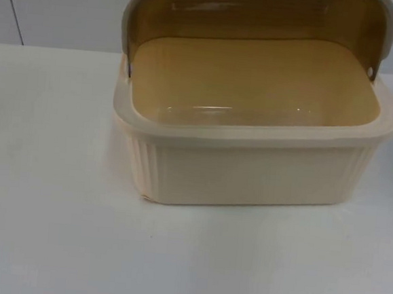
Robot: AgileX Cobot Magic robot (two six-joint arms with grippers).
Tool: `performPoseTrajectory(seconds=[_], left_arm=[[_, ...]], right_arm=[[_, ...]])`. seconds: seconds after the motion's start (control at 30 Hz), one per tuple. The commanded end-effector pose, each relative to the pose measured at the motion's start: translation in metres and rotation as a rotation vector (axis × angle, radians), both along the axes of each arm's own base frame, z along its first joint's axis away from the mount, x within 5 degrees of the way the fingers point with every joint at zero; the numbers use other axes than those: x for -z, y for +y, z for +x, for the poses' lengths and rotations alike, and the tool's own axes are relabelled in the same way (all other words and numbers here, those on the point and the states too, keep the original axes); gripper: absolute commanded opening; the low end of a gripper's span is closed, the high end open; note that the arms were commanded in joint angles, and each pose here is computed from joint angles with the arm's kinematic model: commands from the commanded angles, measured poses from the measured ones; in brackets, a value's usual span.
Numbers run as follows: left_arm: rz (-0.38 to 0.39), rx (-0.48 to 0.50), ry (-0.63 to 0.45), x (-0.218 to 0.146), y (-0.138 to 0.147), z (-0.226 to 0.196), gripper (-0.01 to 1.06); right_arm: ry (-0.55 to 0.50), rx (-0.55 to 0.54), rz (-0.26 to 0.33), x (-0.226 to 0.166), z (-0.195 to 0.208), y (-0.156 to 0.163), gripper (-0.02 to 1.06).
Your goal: Open the box lid with the left hand, place the block into the box with the right hand, then close the box lid with the left hand.
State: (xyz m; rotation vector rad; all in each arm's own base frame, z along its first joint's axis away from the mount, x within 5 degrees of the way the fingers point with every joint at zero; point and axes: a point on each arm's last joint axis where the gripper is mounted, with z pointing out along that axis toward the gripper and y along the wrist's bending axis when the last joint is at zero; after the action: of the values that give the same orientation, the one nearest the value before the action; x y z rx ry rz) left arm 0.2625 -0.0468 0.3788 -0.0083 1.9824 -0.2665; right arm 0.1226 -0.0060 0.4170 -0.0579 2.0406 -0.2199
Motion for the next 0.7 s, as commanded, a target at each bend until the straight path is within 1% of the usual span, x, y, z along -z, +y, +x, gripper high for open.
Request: performPoseTrajectory(seconds=[0.0, 0.03, 0.07, 0.17, 0.2, 0.27, 0.3, 0.33, 0.4, 0.43, 0.5, 0.57, 0.67], left_arm=[[-0.02, 0.096, 0.053, 0.006, -0.001, -0.001, 0.0], [-0.011, 0.141, 0.062, 0.009, 0.0, 0.001, 0.0], [-0.047, 0.143, 0.049, 0.007, 0.001, 0.002, 0.0], [-0.044, 0.076, -0.028, 0.0, 0.008, 0.004, 0.0], [-0.023, 0.068, -0.039, 0.0, 0.009, 0.005, 0.0], [-0.034, 0.062, -0.052, -0.002, 0.009, 0.004, 0.0], [-0.056, 0.058, -0.057, -0.004, 0.009, 0.003, 0.0], [-0.055, 0.061, -0.058, -0.005, 0.009, 0.002, 0.0], [-0.003, 0.055, -0.084, -0.008, 0.011, 0.001, 0.0], [-0.003, 0.055, -0.084, -0.008, 0.011, 0.001, 0.0], [0.055, 0.036, -0.131, -0.011, 0.015, 0.002, 0.0], [0.064, 0.018, -0.168, -0.014, 0.016, 0.004, 0.0], [0.06, 0.013, -0.17, -0.013, 0.016, 0.005, 0.0]], right_arm=[[-0.018, 0.0, 0.009, -0.003, -0.002, 0.0, 1.05], [-0.021, -0.001, 0.009, -0.003, -0.002, 0.0, 1.05], [-0.021, -0.001, 0.009, -0.003, -0.002, 0.0, 1.05], [-0.021, -0.001, 0.009, -0.003, -0.002, 0.0, 1.05], [-0.022, -0.004, 0.015, -0.003, -0.002, 0.001, 1.05], [-0.019, -0.006, 0.023, -0.003, -0.002, 0.001, 1.05], [-0.014, -0.007, 0.028, -0.002, -0.002, 0.001, 1.05], [-0.014, -0.009, 0.032, -0.002, -0.002, 0.002, 1.05], [-0.011, -0.009, 0.034, -0.002, -0.002, 0.002, 1.05], [-0.011, -0.009, 0.034, -0.002, -0.002, 0.002, 1.05], [-0.011, -0.009, 0.034, -0.002, -0.002, 0.002, 1.05], [-0.011, -0.009, 0.034, -0.002, -0.002, 0.002, 1.05], [-0.011, -0.008, 0.032, -0.002, -0.002, 0.002, 1.05]])
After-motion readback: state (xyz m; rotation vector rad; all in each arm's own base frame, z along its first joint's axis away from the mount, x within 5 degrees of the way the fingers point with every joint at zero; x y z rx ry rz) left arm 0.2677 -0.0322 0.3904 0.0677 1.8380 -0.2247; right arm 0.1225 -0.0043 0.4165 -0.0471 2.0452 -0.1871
